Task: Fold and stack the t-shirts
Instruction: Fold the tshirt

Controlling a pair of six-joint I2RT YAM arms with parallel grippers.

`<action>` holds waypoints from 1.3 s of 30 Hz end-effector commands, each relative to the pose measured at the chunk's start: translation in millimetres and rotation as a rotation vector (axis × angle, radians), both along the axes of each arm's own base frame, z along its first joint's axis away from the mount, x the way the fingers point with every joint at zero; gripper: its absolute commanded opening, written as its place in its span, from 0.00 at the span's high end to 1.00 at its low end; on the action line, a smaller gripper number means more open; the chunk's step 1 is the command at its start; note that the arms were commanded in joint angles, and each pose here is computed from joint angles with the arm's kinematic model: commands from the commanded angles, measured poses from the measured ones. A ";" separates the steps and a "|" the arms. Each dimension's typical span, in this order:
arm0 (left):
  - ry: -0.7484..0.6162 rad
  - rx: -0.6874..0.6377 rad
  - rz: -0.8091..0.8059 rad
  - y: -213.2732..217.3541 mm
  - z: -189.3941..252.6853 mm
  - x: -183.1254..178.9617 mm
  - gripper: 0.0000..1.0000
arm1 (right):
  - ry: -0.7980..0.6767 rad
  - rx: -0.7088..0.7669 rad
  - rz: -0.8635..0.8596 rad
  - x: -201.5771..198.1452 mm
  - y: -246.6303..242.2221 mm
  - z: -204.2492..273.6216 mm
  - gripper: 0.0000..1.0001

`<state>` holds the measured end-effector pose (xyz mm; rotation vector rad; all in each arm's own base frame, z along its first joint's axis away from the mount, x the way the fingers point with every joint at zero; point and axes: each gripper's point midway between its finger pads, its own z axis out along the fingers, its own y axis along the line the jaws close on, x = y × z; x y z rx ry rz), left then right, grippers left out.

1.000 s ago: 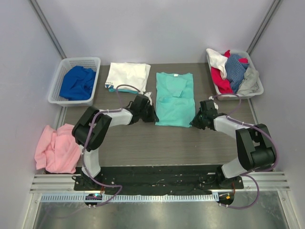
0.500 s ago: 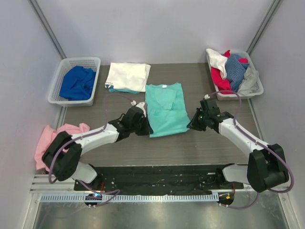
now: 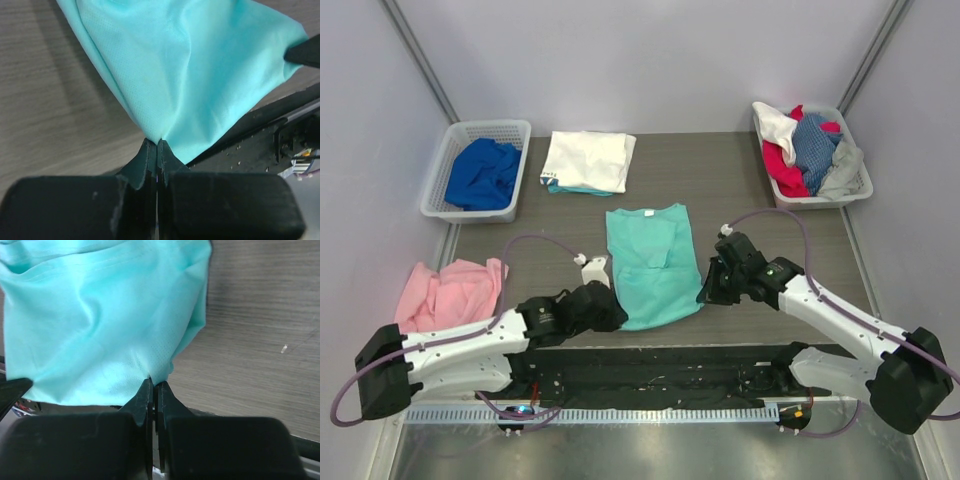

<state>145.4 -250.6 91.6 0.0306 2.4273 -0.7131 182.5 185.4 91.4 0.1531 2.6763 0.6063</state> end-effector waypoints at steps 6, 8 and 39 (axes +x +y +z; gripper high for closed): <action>-0.065 0.057 0.180 30.8 2.3 0.4 1.00 | -0.038 -0.039 -0.010 9.7 -0.5 1.1 0.99; -0.090 0.095 0.213 38.8 6.4 6.1 1.00 | -0.045 -0.049 -0.007 18.6 3.5 1.4 0.99; -0.207 0.160 0.391 59.8 57.9 162.1 1.00 | -0.166 0.022 0.075 181.5 87.9 48.7 0.99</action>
